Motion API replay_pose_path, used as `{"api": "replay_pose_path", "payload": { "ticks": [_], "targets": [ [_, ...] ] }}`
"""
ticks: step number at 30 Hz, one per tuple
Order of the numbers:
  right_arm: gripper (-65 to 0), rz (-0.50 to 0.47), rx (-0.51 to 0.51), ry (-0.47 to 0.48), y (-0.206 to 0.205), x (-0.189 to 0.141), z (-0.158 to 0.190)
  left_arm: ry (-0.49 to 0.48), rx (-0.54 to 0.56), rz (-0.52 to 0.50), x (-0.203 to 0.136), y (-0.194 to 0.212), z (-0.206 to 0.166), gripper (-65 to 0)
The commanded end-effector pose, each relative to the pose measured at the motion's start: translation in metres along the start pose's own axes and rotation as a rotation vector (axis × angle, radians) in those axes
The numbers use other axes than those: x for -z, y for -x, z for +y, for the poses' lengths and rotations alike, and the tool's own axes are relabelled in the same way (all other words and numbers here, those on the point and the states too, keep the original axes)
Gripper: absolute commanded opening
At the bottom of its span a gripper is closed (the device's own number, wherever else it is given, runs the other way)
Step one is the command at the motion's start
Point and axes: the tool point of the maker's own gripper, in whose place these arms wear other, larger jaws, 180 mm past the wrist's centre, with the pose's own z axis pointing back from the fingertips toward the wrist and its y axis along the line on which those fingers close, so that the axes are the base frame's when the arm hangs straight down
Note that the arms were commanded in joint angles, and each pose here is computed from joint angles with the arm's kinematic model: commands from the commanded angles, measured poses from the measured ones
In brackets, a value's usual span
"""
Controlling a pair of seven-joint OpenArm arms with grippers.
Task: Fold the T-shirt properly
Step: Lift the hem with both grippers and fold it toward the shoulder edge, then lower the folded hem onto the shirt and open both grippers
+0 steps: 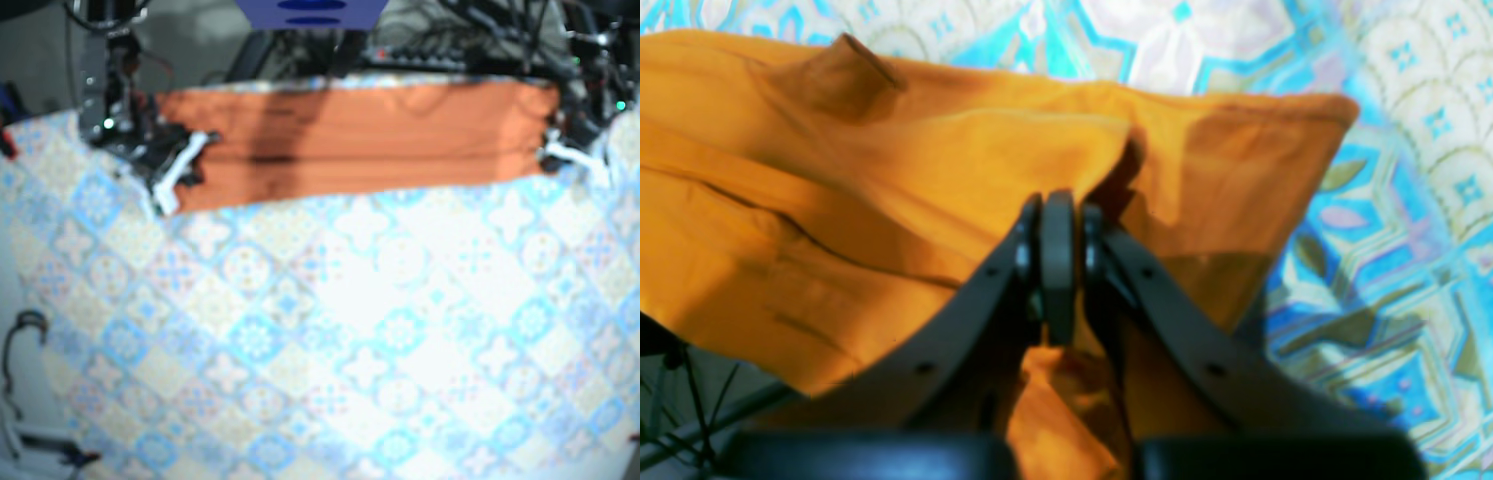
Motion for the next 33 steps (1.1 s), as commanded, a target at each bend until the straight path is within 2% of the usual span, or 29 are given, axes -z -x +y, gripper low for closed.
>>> {"api": "replay_pose_path", "payload": {
  "ticks": [1,7,11,20,26,33],
  "targets": [
    [-64.4,-0.027,-0.007,0.004,-0.007,-0.002,-0.004,-0.016,0.022,0.006,-0.005,-0.004,0.005,-65.0],
    [-60.6,0.032,0.038,0.002,0.016,0.008,-0.009,-0.009,0.007,0.012,-0.002,0.004,0.002,-65.0],
    [-55.1,0.064,0.057,-0.001,0.028,0.013,-0.01,-0.008,0.006,0.012,-0.002,0.004,0.002,-65.0],
    [-42.1,0.07,0.061,-0.001,0.03,0.013,-0.01,-0.01,0.005,0.014,-0.002,0.005,0.002,-65.0],
    [-33.4,0.063,0.059,0.004,0.028,0.012,-0.012,-0.022,0.004,0.031,-0.006,0.013,0.008,-50.3],
    [-29.8,0.028,0.045,0.021,0.016,0.005,-0.014,-0.035,-0.001,0.016,-0.01,0.007,0.013,-48.6]
  ]
}}
